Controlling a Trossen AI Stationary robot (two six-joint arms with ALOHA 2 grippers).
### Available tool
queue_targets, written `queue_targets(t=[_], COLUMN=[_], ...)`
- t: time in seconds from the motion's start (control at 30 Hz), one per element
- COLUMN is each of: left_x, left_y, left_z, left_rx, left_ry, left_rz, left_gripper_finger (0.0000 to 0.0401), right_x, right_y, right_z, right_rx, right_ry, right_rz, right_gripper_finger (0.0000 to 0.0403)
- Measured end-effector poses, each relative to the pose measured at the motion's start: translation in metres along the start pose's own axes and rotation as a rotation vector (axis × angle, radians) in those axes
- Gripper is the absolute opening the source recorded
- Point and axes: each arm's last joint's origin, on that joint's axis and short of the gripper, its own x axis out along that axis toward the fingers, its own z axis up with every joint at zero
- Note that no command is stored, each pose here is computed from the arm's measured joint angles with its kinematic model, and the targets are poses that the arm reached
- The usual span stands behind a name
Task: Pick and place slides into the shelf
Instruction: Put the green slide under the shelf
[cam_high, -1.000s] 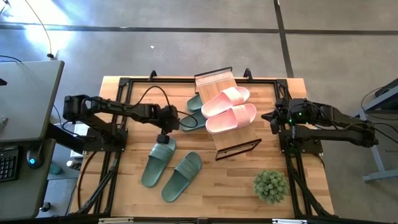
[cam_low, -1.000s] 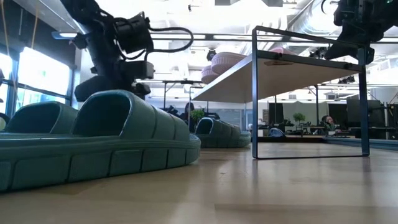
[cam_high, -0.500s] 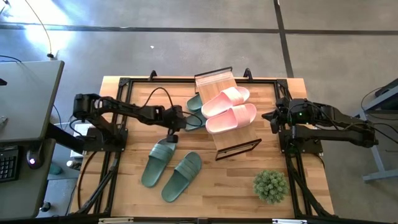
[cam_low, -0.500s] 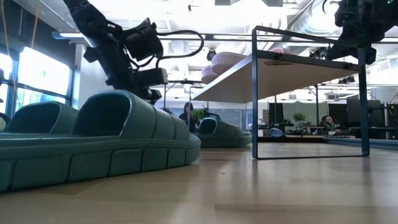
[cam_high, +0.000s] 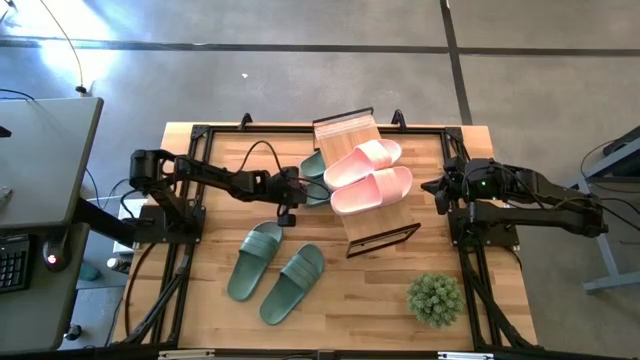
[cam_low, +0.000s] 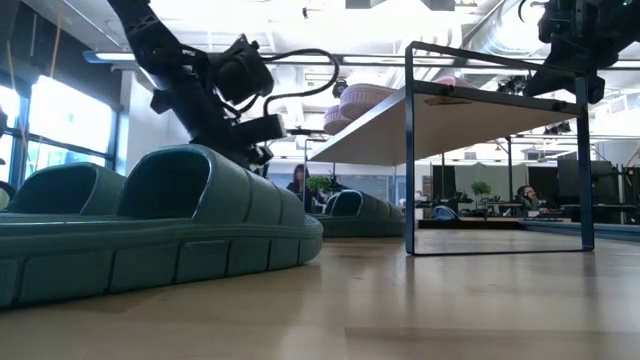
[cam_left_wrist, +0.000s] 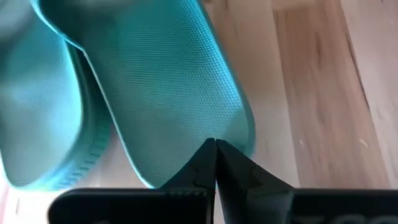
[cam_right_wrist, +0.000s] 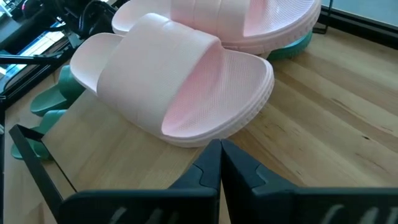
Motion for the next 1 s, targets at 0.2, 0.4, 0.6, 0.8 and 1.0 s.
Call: queue_targets(t=[0.2,0.4,0.6,0.8,1.0], left_x=[0.002,0.001,-0.016,-0.031,-0.022], left_y=[0.005,0.007,0.009,0.004,-0.005], left_z=[0.007,0.013,0.015,0.001,-0.004], left_rx=[-0.002,0.008,0.044,0.070,0.065], left_ry=[-0.014,-0.061,-0.050,0.108,0.068], left_rz=[0.072,0.112,0.098,0.012,-0.071], left_gripper_finger=[0.0000,0.0000,0.0000,0.0000,0.0000], right_x=[0.000,0.000,0.000,0.000,0.000], right_y=[0.000,0.000,0.000,0.000,0.000], right_z=[0.000,0.000,0.000,0.000,0.000], right_rx=[0.001,-0.001,0.001,0.004,0.002], right_ry=[0.000,-0.002,0.000,0.003,-0.002], right_rz=[0.001,0.002,0.005,0.010,0.001], right_gripper_finger=[0.0000,0.0000,0.0000,0.0000,0.0000])
